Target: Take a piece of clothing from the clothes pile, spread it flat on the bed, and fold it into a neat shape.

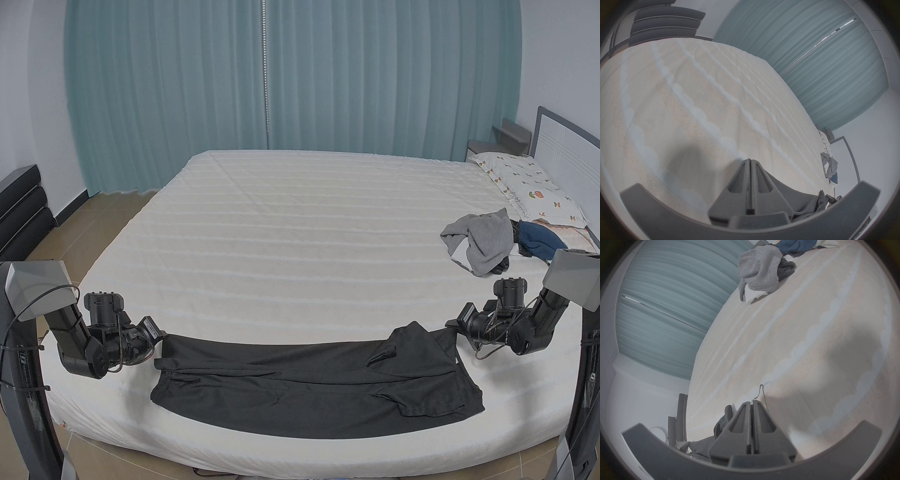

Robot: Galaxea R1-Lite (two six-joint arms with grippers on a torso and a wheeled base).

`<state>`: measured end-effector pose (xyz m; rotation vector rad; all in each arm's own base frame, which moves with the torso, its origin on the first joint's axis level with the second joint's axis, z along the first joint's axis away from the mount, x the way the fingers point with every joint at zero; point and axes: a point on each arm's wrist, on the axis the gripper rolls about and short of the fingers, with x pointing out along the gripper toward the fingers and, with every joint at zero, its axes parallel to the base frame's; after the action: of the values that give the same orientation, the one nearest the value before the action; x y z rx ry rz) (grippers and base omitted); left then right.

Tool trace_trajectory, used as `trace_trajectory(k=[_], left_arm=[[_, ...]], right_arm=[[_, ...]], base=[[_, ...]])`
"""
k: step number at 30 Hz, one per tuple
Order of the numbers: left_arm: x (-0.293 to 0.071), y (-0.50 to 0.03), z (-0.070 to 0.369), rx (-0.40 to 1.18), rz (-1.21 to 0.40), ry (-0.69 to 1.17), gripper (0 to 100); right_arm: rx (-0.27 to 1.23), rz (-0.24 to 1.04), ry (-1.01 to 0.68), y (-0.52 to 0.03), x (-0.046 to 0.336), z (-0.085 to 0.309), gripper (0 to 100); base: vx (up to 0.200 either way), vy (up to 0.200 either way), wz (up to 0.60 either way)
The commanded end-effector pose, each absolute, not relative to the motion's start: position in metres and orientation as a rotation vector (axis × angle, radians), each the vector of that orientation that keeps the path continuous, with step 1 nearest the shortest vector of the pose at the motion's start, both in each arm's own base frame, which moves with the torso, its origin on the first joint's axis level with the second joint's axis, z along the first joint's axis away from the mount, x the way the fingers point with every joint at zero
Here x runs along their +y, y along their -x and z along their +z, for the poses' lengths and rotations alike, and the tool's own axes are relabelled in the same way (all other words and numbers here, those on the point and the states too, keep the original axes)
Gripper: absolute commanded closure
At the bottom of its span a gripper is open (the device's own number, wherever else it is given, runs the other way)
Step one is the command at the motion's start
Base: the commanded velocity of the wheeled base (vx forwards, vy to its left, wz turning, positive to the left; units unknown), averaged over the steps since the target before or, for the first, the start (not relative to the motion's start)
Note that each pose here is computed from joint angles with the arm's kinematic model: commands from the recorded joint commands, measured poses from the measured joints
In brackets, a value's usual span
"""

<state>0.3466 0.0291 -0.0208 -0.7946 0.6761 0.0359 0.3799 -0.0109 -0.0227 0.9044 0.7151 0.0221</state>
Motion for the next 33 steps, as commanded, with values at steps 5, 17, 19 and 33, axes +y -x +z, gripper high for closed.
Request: trace_trajectory(k=[5, 17, 19, 33], left_arm=[[0.029, -0.345, -0.021, 0.681, 0.037, 0.802, 0], [0.024, -0.301, 0.013, 0.680, 0.081, 0.848, 0], [0.022, -0.292, 0.012, 0.697, 0.106, 0.842, 0], [-0.005, -0.275, 0.003, 0.785, 0.087, 0.846, 0]], right_arm=[[0.706, 0.020, -0.913, -0.378, -0.013, -0.018, 0], [0.657, 0.025, -0.908, -0.358, -0.015, 0.019, 0], [0.633, 0.040, -0.897, -0.359, -0.012, 0.030, 0], [0.696, -0.011, -1.002, -0.322, 0.021, 0.053, 0]], base=[[0.000, 0.000, 0.00], [0.000, 0.000, 0.00], [0.000, 0.000, 0.00], [0.000, 0.000, 0.00]])
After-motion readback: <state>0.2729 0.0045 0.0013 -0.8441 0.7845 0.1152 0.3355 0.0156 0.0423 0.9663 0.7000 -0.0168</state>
